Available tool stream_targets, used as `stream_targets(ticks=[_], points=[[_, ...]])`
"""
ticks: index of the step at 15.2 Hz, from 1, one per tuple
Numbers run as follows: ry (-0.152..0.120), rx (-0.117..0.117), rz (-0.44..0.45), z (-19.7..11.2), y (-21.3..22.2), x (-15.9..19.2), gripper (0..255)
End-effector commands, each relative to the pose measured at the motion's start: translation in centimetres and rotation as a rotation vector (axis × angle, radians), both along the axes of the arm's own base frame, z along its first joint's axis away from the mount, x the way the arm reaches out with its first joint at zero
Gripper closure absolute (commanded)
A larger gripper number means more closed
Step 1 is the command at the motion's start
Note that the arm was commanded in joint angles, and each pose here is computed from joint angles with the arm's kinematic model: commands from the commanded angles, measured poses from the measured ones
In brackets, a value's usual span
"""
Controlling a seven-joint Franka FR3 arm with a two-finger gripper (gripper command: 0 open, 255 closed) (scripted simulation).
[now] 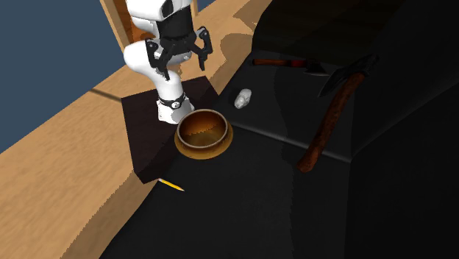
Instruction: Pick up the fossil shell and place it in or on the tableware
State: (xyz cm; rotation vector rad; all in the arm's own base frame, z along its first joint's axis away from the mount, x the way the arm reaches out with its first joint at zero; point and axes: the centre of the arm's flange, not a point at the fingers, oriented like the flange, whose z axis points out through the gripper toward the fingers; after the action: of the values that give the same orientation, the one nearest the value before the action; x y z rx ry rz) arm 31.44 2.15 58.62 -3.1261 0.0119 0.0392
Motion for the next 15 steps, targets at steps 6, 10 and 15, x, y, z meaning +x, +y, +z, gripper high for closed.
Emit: stream_targets(ticks=[6,10,15], points=[[-0.001,-0.027,-0.207,-3.6,5.5,-2.0,0],[-0.002,-0.049,-0.373,-6.7,10.0,-2.8,0],[-0.003,-0.077,-0.580,-10.6,15.6,-2.8,0]])
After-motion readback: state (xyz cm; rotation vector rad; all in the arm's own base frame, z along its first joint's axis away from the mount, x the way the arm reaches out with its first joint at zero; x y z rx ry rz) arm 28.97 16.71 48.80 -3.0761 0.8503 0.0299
